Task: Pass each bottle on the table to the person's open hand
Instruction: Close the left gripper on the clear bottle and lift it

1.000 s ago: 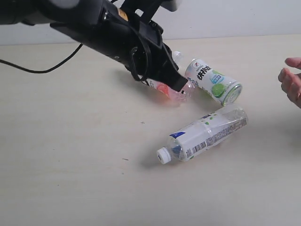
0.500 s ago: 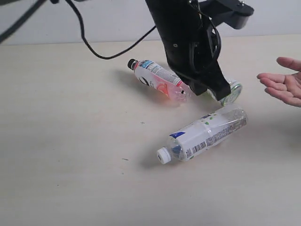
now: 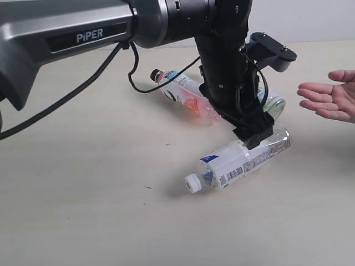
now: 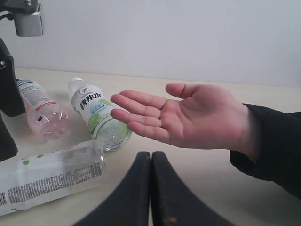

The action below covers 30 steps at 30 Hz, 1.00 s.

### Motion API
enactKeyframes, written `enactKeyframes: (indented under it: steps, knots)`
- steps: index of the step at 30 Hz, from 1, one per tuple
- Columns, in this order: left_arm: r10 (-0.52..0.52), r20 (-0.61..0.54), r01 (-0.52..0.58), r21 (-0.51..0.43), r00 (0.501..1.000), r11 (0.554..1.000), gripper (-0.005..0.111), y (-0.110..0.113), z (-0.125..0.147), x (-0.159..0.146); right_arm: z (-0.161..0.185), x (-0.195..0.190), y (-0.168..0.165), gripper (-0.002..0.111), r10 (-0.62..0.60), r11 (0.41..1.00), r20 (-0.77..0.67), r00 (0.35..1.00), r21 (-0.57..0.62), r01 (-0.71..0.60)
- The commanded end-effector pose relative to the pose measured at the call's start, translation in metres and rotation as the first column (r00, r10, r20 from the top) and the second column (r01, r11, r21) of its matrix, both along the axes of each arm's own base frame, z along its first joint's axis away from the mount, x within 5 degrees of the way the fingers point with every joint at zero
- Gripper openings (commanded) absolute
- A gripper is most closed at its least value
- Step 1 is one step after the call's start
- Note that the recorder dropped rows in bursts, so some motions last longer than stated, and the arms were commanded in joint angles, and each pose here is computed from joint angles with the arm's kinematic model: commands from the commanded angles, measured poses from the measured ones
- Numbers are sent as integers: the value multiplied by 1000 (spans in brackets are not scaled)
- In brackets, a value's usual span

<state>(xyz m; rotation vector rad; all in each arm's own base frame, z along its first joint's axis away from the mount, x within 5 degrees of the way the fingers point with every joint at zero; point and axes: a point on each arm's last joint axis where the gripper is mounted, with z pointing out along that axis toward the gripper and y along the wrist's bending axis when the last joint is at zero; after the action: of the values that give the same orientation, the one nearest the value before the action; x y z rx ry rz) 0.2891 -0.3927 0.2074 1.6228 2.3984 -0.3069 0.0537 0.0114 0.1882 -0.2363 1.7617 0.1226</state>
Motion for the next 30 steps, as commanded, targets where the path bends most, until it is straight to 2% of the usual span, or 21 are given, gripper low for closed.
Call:
enactKeyframes:
  steps: [1, 20, 27, 30]
  knots:
    - [5, -15, -5, 0, 1000, 1000, 83, -5, -9, -1, -1, 0, 0, 0, 4, 1000, 9, 1000, 0, -4]
    - [12, -104, -2, 96, 994, 995, 83, -9, -66, 0, -1, 0, 0, 0, 4, 1000, 9, 1000, 0, -4]
    - [13, -111, -2, 98, 994, 995, 82, -9, -69, 0, -1, 0, 0, 0, 4, 1000, 9, 1000, 0, -4]
    - [15, -119, -2, 107, 993, 994, 78, -9, -70, 0, -1, 0, 0, 0, 4, 1000, 9, 1000, 0, -4]
